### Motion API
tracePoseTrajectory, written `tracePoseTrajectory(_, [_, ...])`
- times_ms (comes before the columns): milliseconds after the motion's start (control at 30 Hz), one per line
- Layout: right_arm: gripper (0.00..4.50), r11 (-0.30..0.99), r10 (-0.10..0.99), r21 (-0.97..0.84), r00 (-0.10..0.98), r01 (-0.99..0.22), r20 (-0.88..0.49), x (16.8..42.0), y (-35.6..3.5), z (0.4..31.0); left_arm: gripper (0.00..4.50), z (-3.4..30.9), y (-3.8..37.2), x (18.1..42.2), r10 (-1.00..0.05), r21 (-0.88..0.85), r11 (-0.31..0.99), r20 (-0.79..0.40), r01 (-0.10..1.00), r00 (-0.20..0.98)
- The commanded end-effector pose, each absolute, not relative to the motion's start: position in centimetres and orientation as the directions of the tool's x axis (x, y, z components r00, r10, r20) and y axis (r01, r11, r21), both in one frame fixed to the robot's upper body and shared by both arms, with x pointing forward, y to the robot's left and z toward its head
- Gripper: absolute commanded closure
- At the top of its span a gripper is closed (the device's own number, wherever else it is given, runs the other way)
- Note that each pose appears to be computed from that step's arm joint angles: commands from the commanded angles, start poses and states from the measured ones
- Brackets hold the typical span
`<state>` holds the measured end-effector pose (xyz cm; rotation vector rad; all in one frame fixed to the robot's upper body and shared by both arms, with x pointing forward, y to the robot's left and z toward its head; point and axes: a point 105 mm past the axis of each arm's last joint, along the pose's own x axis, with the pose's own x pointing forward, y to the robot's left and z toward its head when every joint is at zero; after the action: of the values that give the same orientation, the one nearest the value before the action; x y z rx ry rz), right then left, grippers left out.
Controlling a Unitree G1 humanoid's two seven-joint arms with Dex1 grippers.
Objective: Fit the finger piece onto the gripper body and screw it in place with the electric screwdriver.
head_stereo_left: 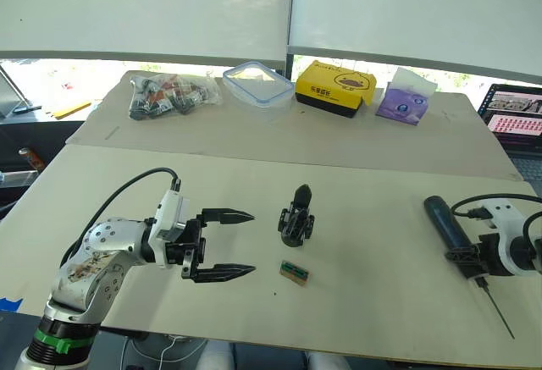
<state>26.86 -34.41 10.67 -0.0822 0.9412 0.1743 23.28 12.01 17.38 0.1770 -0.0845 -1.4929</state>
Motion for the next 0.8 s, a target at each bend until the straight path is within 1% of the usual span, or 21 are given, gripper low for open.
tracePoseTrajectory(33, [2.57, 0.943, 0.208, -0.02, 0.638, -0.331, -0.742, 26.8, -31.5, 14.9, 0.0, 18.0, 11.7, 22.6, -0.998, 0.194, 0.051, -0.028, 0.98, 0.057])
tracePoseTrajectory(100, [2.58, 0.912, 0.262, -0.017, 0.613, -0.41, -0.745, 26.0, -29.3, 15.3, 0.0, 17.6, 11.8, 22.3, -0.998, 0.179, 0.045, -0.033, 0.983, 0.051])
tracePoseTrajectory(167, [2.58, 0.89, 0.289, -0.021, 0.602, -0.455, -0.745, 25.5, -27.7, 15.2, 0.0, 17.3, 11.8, 22.2, -0.998, 0.174, 0.044, -0.037, 0.984, 0.051])
tracePoseTrajectory(300, [2.58, 0.832, 0.334, -0.06, 0.583, -0.552, -0.74, 24.8, -24.3, 13.3, 0.0, 17.0, 11.7, 22.5, -0.998, 0.171, 0.057, -0.031, 0.984, 0.063])
tracePoseTrajectory(467, [2.58, 0.796, 0.329, -0.091, 0.553, -0.598, -0.766, 24.6, -23.5, 11.4, 0.0, 16.8, 11.6, 22.5, -0.997, 0.175, 0.057, -0.035, 0.983, 0.064])
tracePoseTrajectory(600, [2.58, 0.788, 0.333, -0.08, 0.532, -0.61, -0.779, 24.9, -23.5, 10.7, 0.0, 16.7, 11.6, 22.3, -0.997, 0.176, 0.056, -0.042, 0.983, 0.065])
tracePoseTrajectory(667, [1.55, 0.775, 0.342, -0.071, 0.512, -0.628, -0.788, 24.8, -23.4, 10.8, 0.0, 16.7, 11.7, 22.3, -0.997, 0.174, 0.058, -0.043, 0.983, 0.067])
tracePoseTrajectory(800, [0.25, 0.758, 0.334, -0.066, 0.473, -0.649, -0.815, 24.6, -23.7, 11.4, 0.0, 16.5, 11.7, 22.2, -0.996, 0.168, 0.063, -0.045, 0.984, 0.071])
